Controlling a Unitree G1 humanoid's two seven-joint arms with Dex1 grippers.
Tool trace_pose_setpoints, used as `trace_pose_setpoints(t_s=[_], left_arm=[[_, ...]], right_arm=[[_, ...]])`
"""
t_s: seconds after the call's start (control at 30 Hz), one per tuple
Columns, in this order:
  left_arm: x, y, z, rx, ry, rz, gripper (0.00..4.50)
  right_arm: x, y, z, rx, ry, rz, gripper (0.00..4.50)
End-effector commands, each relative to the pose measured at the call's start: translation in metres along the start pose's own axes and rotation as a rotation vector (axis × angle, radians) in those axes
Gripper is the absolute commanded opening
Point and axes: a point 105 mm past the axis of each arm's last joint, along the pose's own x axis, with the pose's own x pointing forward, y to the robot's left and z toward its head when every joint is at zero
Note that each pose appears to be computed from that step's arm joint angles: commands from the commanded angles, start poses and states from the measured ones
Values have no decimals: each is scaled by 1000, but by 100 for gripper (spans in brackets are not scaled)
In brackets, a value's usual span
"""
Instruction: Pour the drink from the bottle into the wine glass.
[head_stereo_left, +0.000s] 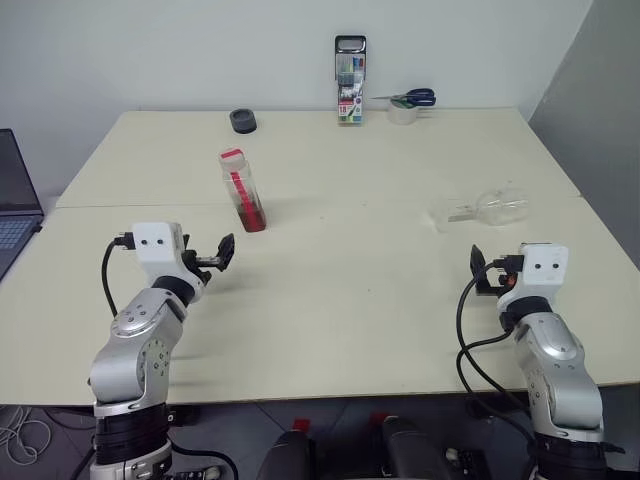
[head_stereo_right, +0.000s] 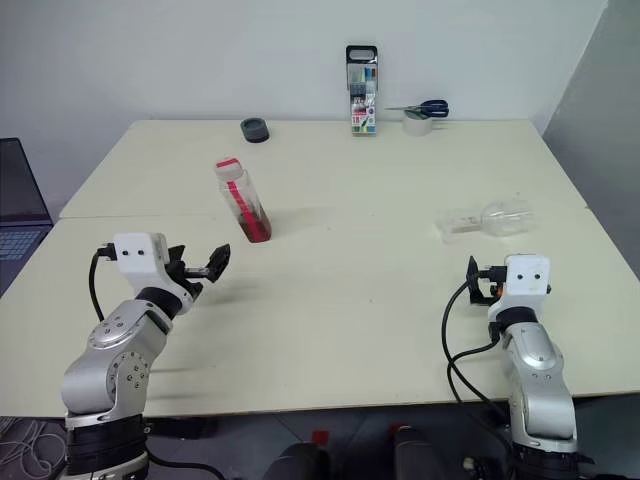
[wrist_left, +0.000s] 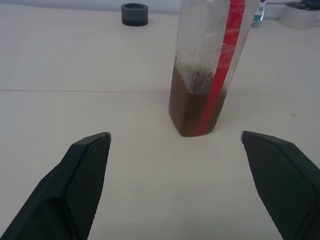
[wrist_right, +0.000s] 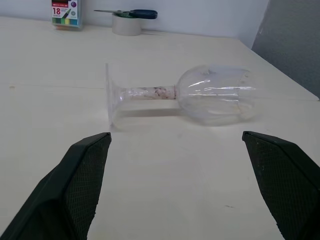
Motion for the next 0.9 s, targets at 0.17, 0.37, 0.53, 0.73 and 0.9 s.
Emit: trace_pose_setpoints(t_s=[0.17,0.37,0.53,0.73,0.9], left_arm=[[1,-6,22,25,-73,-21,445],[2,-8,23,28,-75,-24,445],[7,-15,24,27,-81,-30,445],[21,-25,24,17,-89,-56,445],[32,-35,26,17,-110,-61,445]], right_arm=[[-2,2,19,-1,-73,1,450],[0,1,22,0,-79,9,450],[3,38,71,121,-161,354,450],[-36,88,136,142,-121,1070,450],[-28,92,146,109,-119,1109,450]])
